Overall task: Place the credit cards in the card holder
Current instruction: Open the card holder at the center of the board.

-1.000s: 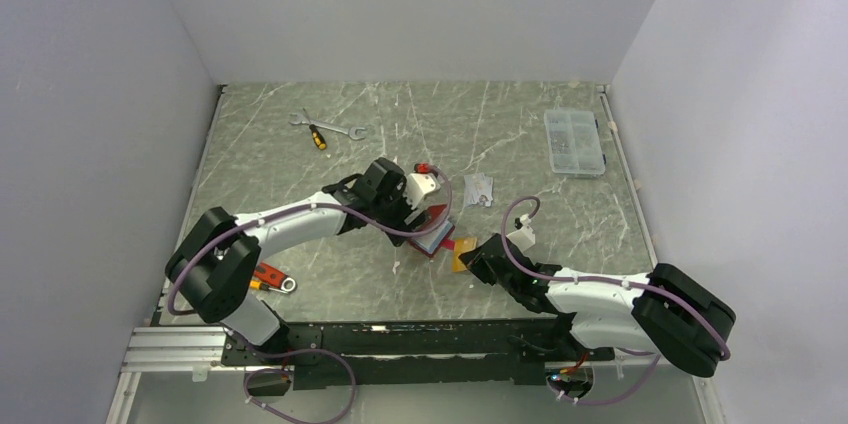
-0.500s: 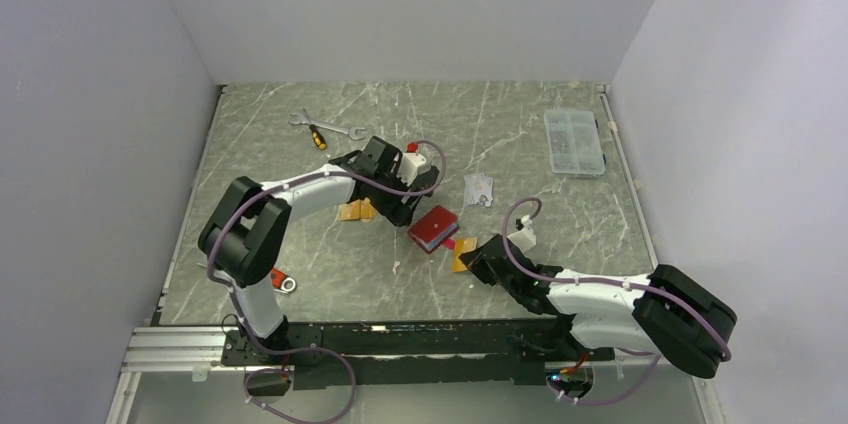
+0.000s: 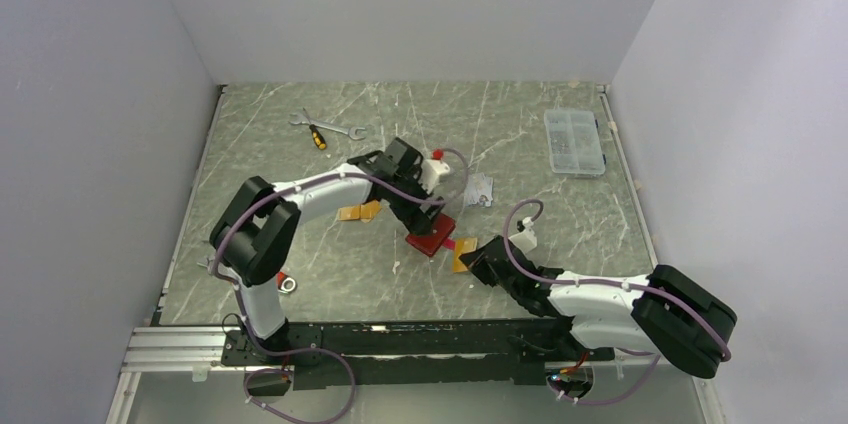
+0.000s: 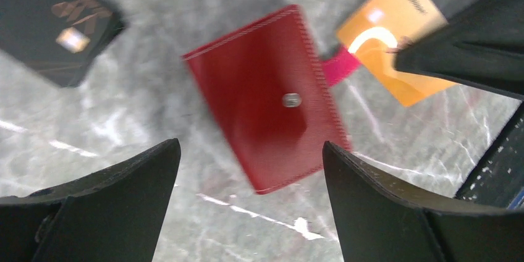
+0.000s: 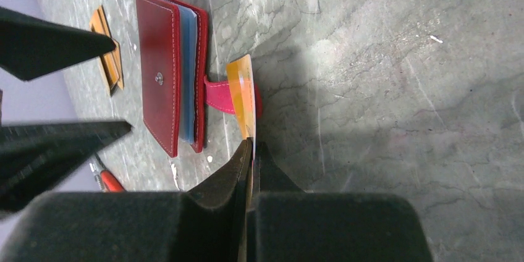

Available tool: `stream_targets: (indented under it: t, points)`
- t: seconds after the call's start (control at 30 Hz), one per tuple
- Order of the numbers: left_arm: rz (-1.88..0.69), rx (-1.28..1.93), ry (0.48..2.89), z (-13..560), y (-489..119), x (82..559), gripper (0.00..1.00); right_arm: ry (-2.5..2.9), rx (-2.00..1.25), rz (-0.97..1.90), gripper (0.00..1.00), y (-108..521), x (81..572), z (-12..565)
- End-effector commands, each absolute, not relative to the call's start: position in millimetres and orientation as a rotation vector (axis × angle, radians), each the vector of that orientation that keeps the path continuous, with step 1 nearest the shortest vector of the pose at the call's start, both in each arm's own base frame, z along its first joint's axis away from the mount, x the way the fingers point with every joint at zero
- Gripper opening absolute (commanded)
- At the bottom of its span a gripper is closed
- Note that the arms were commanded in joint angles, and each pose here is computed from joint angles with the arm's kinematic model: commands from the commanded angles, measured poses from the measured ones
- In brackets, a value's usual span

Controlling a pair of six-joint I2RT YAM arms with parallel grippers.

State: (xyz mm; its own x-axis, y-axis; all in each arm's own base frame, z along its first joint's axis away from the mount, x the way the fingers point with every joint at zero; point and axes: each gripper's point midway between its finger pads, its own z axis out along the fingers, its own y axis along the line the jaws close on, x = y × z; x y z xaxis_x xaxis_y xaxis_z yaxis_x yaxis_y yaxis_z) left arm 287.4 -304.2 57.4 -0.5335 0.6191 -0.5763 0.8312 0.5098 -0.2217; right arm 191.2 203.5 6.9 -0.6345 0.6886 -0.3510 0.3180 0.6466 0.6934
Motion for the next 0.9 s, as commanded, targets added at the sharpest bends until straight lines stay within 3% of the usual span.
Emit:
stream_targets:
  t: [0.0,0.1,0.5,0.87]
  points:
    - [-0.575,1.358,2.200,72,-328,257,0.93,2.543,0.718,0.392,0.00,138,129,-67]
    - [-0.511,1.396,2.195,60,-340,249,0.99,2.540,0.717,0.399,0.00,139,130,-66]
    - [-0.172,1.414,2.084,53,-336,282,0.99,2.518,0.747,0.417,0.00,133,127,-67]
    - [-0.111,1.406,2.007,76,-332,288,1.00,2.536,0.745,0.409,0.00,135,126,-71]
